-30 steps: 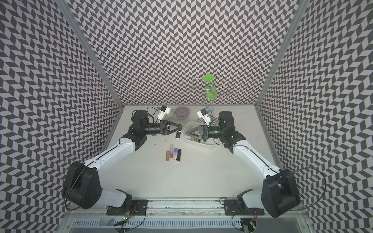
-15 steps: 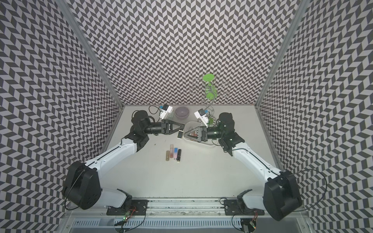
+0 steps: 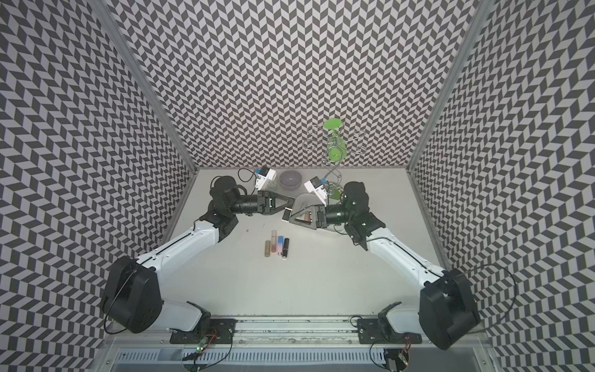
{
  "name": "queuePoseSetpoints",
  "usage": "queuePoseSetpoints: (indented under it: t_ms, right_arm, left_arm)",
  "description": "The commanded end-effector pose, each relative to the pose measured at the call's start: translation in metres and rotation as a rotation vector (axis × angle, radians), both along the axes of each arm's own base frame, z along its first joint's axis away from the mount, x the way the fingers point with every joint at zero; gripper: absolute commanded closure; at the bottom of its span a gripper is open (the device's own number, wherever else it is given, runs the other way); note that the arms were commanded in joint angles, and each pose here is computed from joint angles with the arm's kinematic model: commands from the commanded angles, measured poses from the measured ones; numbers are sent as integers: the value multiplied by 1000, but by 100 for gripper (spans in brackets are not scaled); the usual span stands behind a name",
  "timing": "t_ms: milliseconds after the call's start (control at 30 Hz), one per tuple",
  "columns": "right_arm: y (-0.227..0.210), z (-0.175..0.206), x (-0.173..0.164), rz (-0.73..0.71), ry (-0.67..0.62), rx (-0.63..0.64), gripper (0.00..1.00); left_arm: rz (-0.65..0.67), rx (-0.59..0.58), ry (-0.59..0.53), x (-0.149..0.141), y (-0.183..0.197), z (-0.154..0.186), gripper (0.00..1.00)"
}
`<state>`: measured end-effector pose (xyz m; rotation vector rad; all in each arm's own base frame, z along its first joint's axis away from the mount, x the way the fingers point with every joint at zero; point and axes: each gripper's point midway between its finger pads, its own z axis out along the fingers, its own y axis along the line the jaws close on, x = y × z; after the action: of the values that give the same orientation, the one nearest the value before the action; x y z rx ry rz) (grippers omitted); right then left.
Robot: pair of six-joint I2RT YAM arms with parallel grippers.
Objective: Put the lipstick into the storage box
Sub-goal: Pick up the lipstick at the center of the board.
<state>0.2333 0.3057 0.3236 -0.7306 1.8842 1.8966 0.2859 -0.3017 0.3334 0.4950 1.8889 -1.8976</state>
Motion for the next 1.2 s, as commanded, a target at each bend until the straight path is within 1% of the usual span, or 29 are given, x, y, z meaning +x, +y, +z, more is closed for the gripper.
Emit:
queuePoseSetpoints:
  t_ms: [0,67,133,300,400,600,700,767,833,1000,1100,1167]
  right_arm:
    - [12,0,7,-27,-38,-6,39]
    - [13,-9,16,-73,-26,-52,39]
    - [13,-15,20,-88,-21,-84,39]
    - [13,-13,26,-125,-11,-77,39]
    - [14,-23,34,-151,1,-135,39]
    - [11,-27,44,-215,8,-175,39]
    - [9,-39,52,-255,31,-251,39]
    - [7,-38,52,-258,26,-271,39]
    - [7,-29,46,-238,6,-231,39]
    - [11,-9,37,-199,-5,-104,39]
    - [13,1,33,-164,-7,-53,42]
    - [13,6,31,-155,-13,-33,46]
  left_arm:
    - [-37,-29,-59,-9,-8,17,78]
    - [-37,-26,-54,-10,-8,15,78]
    - [-36,-22,-54,-9,-8,14,78]
    - [-37,-19,-51,-10,-8,12,78]
    - [-39,-17,-54,-11,-9,13,78]
    - [-37,-6,-56,-11,-8,10,79]
    - [-29,22,-66,-8,-8,7,79]
    - [-9,66,-75,-3,-8,2,79]
    - [-3,81,-89,-2,-7,1,79]
    - [-19,48,-88,-5,-10,8,79]
    - [-25,40,-87,-5,-11,9,79]
    - [-27,30,-84,-6,-10,10,79]
